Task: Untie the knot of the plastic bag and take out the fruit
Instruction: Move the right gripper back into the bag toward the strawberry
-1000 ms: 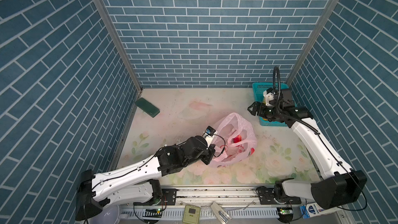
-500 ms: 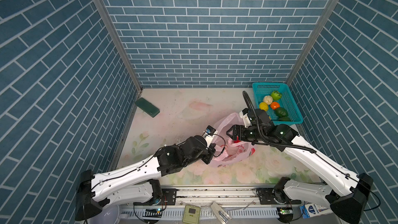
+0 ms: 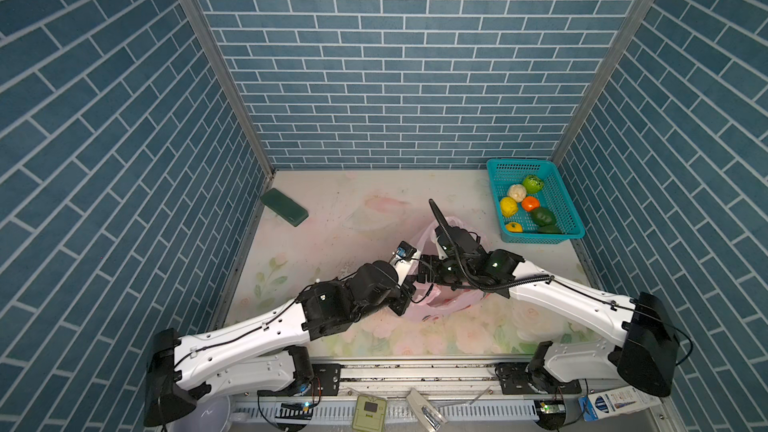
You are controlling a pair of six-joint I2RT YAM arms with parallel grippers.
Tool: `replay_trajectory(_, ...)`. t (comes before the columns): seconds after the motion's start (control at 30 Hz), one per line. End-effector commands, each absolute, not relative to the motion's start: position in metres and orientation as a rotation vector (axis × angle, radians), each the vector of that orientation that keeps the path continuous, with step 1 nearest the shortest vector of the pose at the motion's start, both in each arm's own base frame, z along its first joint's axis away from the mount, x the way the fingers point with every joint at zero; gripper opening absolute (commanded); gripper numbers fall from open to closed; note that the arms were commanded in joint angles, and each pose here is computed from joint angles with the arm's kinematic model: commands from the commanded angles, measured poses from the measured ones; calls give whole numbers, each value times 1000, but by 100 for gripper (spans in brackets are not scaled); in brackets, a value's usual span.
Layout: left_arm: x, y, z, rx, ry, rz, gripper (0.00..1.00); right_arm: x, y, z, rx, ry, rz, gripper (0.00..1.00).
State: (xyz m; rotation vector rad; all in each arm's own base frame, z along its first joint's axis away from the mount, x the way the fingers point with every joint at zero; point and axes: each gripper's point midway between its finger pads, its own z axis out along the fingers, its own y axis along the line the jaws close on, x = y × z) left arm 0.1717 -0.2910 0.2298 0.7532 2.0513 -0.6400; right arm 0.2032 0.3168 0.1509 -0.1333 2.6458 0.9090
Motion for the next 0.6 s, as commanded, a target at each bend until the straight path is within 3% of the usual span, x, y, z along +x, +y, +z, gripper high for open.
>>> replay_trajectory(0.0, 177, -296, 250, 732, 1995, -663, 0, 218, 323, 136, -46, 2615, 893, 83)
replay_trajectory(0.23, 176, -293, 248, 735, 1993, -656, 0, 265, 308, 127, 4, 2508, 650, 84)
replay_trajectory(0.4, 175, -291, 244, 742, 2006, -652, 0, 297, 251, 133, 67, 2484, 313, 86)
replay_trajectory(0.57, 173, -288, 240, 749, 2016, -648, 0, 289, 192, 133, 152, 2538, 111, 87)
